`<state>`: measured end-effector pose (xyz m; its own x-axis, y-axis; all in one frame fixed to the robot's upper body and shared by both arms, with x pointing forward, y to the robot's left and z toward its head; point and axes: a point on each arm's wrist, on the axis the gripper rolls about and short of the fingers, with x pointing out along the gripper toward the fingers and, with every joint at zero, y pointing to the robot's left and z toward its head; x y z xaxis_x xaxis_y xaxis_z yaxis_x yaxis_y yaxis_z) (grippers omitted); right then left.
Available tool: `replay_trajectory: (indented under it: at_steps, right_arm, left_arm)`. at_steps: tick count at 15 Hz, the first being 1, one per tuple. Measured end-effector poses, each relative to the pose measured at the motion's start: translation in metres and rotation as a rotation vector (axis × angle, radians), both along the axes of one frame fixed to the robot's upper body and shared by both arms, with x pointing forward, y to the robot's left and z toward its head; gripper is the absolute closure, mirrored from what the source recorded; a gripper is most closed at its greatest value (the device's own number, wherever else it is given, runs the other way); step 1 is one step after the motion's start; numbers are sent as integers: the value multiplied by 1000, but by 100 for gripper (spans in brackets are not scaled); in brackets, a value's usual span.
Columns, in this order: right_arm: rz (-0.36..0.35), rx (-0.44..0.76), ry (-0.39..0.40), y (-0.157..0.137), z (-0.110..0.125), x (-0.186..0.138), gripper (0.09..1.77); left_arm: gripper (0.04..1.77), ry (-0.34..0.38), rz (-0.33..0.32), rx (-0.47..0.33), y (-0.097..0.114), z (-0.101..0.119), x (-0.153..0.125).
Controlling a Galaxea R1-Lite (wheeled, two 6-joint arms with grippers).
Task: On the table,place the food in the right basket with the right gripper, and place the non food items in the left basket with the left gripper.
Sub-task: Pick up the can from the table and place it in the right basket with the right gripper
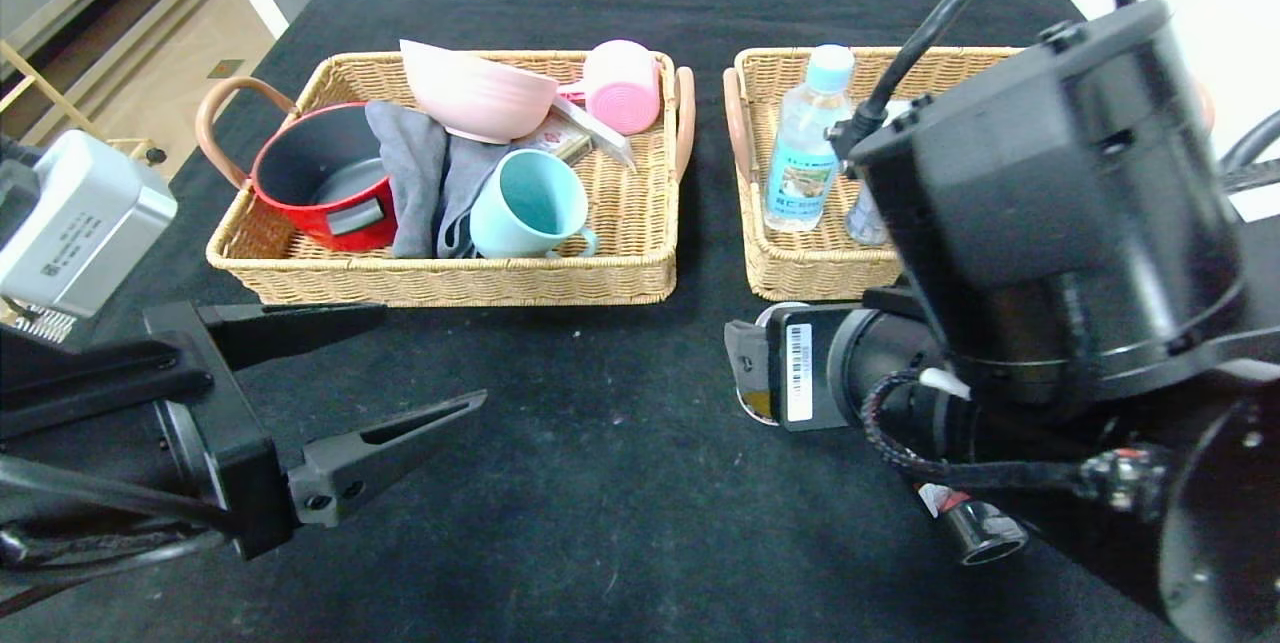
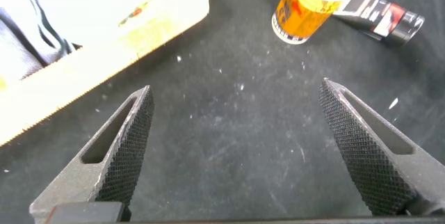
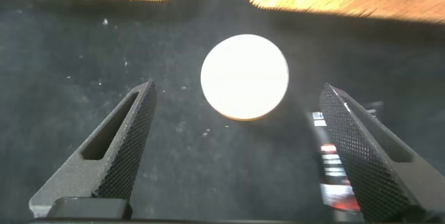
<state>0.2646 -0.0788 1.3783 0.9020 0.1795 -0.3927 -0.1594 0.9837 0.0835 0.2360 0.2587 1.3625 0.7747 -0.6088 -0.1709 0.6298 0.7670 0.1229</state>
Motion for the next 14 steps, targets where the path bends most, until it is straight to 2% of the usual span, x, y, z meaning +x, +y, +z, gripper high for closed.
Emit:
replay_trajectory:
  at_steps: [7,13,14]
  right_arm:
    - [-82,-8,49,17,-28,32,15]
    - [-109,-18,69,25,-41,46,15]
    - [-114,-21,72,26,-43,47,20]
  left_arm:
    - [9,-33,-13,-17,4,6,-8]
    - [9,-32,-27,-14,4,5,-9]
    - [9,-31,-27,-11,4,5,-9]
